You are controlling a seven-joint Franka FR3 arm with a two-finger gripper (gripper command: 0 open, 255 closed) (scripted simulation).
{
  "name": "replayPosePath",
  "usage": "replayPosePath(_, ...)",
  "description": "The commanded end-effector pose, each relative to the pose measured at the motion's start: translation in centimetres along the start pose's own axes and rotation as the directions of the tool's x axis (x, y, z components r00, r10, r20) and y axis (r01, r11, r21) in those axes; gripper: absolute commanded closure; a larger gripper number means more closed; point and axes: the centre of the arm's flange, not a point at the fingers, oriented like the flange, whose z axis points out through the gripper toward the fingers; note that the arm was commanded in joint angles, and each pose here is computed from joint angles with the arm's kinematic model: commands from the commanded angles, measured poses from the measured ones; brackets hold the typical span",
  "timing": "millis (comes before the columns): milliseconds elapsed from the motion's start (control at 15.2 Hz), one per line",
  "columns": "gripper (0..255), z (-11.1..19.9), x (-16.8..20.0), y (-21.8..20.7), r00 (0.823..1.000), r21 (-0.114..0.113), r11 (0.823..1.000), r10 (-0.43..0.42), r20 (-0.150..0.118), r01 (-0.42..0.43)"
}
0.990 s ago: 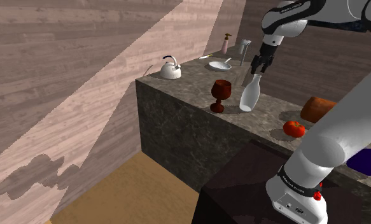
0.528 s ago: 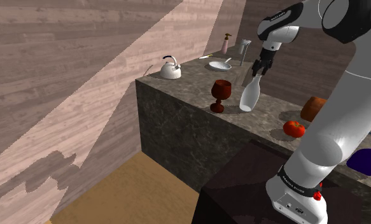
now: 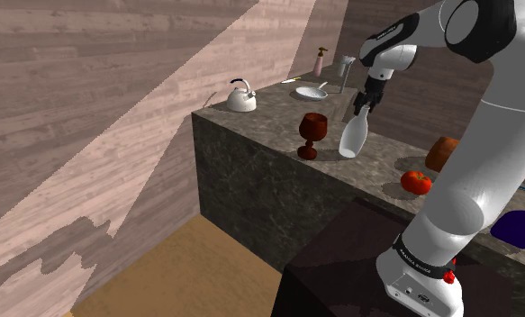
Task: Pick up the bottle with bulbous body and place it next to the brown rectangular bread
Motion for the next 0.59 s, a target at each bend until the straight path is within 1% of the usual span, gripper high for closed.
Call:
replayPosePath(0, 0, 0.1, -0.04, 0.02, 1.0, 0.0, 1.0, 0.0, 0.0, 0.0)
replayPosePath(330, 0, 0.1, -0.03, 0.02, 1.0, 0.0, 1.0, 0.0, 0.0, 0.0)
replayPosePath(396, 255, 0.1, -0.03, 0.02, 1.0, 0.0, 1.0, 0.0, 0.0, 0.0)
replayPosePath(528, 255, 0.1, -0.03, 0.02, 1.0, 0.0, 1.0, 0.0, 0.0, 0.0)
